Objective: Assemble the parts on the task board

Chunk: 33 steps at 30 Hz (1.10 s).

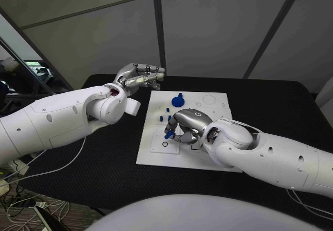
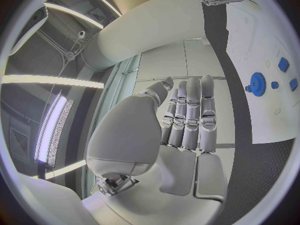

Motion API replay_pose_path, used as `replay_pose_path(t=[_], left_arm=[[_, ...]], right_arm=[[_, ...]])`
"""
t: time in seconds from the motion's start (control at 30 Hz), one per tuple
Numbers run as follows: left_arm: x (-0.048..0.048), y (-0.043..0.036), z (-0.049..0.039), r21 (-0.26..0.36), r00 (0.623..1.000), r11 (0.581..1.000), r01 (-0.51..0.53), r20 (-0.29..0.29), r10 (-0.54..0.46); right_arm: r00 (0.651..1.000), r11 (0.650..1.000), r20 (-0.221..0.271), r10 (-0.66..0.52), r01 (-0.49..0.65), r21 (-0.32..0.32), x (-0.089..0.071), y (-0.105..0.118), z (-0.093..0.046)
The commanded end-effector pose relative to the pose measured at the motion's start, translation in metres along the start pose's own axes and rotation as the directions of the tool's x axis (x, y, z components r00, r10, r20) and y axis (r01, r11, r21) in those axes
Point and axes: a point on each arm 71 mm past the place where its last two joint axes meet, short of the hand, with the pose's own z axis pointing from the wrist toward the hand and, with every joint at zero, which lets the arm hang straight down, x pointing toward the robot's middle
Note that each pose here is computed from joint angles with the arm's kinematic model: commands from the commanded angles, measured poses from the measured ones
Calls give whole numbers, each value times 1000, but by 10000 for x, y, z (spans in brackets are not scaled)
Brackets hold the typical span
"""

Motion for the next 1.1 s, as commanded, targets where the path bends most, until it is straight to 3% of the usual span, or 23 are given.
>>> replay_pose_path(t=[0.03, 0.87, 1.1], left_arm=[[9, -14, 7, 5, 1000, 1000, 6, -11, -6], [15, -11, 16, 5, 1000, 1000, 7, -13, -7], [18, -10, 17, 5, 1000, 1000, 7, -14, -7]], right_arm=[[999, 1000, -48, -17, 16, -12, 47, -2, 20], [996, 999, -77, -45, 43, -25, 152, 41, 97], [993, 998, -108, -54, 52, -22, 204, 39, 100]])
